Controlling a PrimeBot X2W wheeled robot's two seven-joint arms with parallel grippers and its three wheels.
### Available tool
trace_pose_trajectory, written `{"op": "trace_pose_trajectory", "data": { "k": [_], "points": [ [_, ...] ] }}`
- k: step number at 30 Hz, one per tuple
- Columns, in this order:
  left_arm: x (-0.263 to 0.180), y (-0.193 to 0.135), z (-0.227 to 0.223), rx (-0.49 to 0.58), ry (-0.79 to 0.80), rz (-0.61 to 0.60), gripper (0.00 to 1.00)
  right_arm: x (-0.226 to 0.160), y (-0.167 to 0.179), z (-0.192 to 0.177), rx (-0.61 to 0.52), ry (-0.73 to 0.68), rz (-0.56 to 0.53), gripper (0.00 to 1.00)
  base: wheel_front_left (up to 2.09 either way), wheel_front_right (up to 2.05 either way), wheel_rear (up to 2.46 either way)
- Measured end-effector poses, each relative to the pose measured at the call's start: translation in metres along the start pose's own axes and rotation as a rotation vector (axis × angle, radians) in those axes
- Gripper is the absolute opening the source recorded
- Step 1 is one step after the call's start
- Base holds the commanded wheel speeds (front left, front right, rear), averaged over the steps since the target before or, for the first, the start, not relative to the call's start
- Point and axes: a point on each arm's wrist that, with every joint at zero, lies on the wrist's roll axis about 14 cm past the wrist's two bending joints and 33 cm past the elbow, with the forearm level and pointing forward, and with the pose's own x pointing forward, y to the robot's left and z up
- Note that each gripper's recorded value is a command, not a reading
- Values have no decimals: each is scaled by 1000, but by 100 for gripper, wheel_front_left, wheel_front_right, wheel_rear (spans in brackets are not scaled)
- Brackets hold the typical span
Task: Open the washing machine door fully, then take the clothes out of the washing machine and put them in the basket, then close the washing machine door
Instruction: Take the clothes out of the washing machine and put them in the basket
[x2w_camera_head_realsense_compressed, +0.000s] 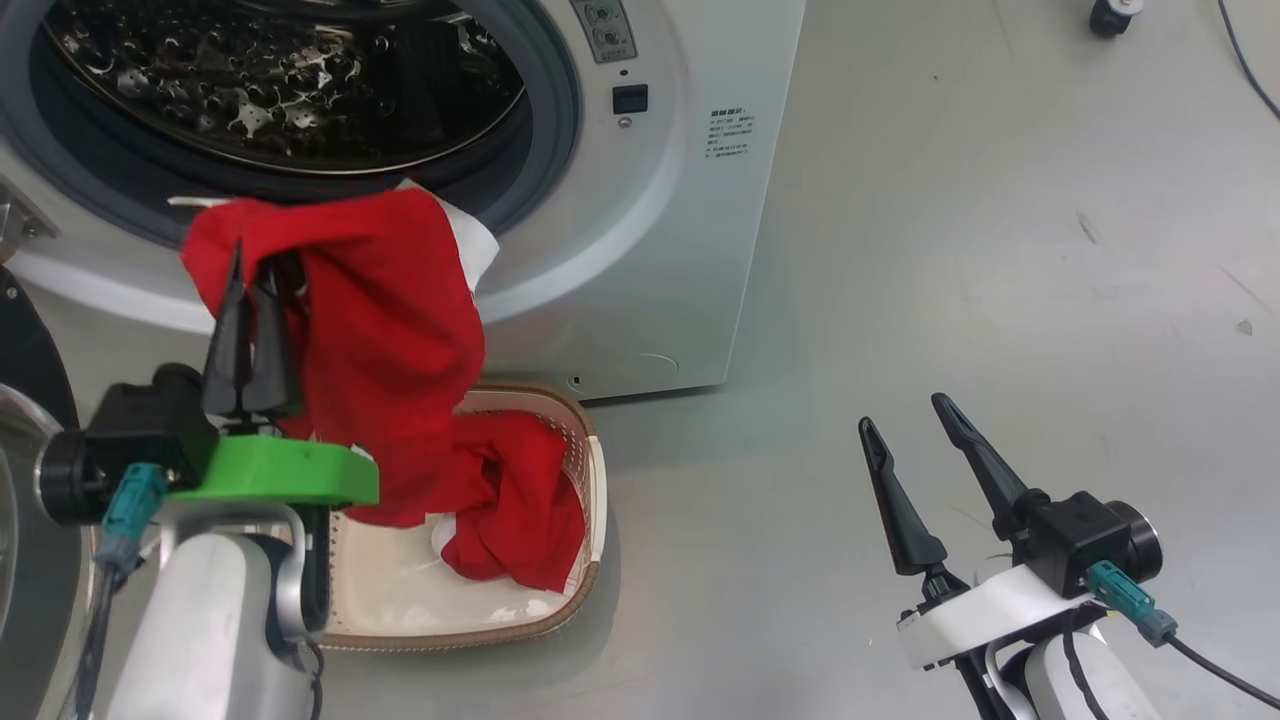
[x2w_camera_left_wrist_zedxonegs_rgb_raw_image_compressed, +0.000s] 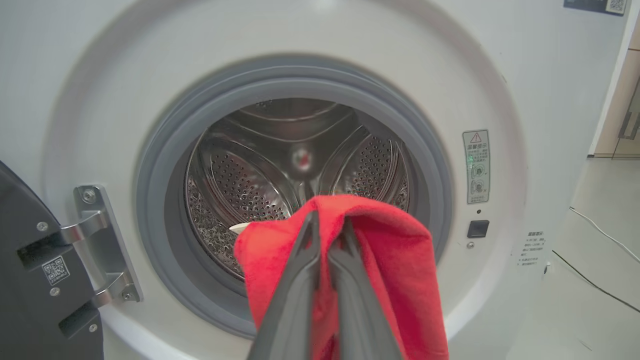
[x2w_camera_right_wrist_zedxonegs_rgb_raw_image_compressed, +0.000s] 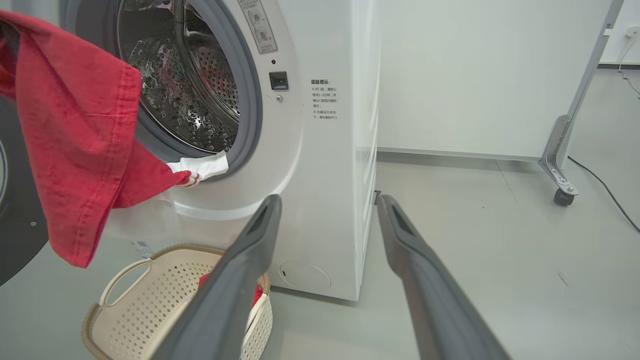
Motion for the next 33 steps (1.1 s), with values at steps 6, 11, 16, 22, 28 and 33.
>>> {"op": "trace_pose_trajectory", "data": {
  "k": [6, 11, 16, 22, 28, 33],
  "points": [
    [-13, 3, -26, -33, 84, 25, 0, 2, 1, -4, 1, 11, 6, 100, 0, 0, 0],
    [-20, 7, -50, -42, 150, 42, 0, 4, 2, -12, 8, 30, 10, 100, 0, 0, 0],
    [-26, 15, -81, -50, 237, 74, 0, 8, 0, -18, 16, 44, 7, 100, 0, 0, 0],
    [-40, 24, -136, -53, 390, 106, 0, 15, -9, -27, 23, 63, -10, 100, 0, 0, 0],
    [-57, 32, -184, -48, 539, 137, 0, 24, -15, -34, 27, 75, -17, 100, 0, 0, 0],
    [-63, 40, -222, -53, 650, 168, 0, 33, -23, -42, 27, 88, -28, 100, 0, 0, 0]
  ]
}}
